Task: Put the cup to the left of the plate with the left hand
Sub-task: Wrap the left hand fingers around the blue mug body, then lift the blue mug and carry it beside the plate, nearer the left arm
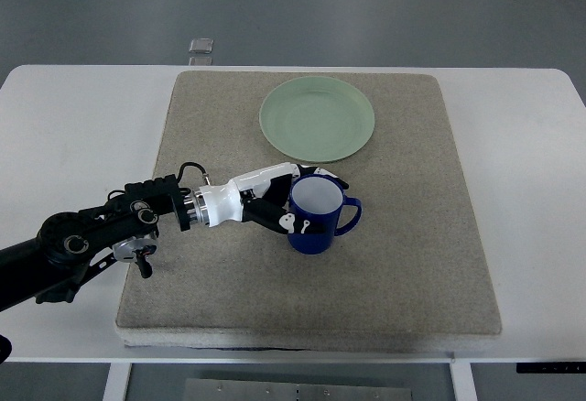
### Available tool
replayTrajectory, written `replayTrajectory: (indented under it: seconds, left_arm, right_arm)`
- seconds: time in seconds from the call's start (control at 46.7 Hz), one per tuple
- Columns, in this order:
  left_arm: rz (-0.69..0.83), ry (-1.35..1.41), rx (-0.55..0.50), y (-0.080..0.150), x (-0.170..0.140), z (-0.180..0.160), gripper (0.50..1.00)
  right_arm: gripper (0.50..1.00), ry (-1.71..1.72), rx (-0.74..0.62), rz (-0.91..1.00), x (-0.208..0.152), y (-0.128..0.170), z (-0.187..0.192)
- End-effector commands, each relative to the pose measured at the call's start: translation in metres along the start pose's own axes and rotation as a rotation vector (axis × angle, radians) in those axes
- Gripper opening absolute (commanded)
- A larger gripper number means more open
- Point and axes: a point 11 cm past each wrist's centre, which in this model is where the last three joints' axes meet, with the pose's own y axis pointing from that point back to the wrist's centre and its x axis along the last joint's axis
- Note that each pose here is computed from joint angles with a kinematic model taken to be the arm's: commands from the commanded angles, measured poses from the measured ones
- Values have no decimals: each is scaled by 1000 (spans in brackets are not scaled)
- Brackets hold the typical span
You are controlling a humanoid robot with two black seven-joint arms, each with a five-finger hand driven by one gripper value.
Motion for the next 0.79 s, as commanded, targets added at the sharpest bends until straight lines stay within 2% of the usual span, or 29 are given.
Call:
replayTrajectory:
  seconds: [0.0, 0.193, 0.493, 0.771]
  left_arm:
    - [4, 0, -7, 0, 1, 2, 641]
    - [32, -14, -24, -1, 8, 9, 638]
    - [195, -71, -96, 1, 38, 35, 636]
    - [390, -136, -108, 20, 72, 43, 636]
  right_arm:
    - [934, 0, 0, 0, 0, 0, 0]
    - [934, 0, 0, 0, 0, 0, 0]
    - [934, 0, 0, 0, 0, 0, 0]
    - [934, 0, 0, 0, 0, 0, 0]
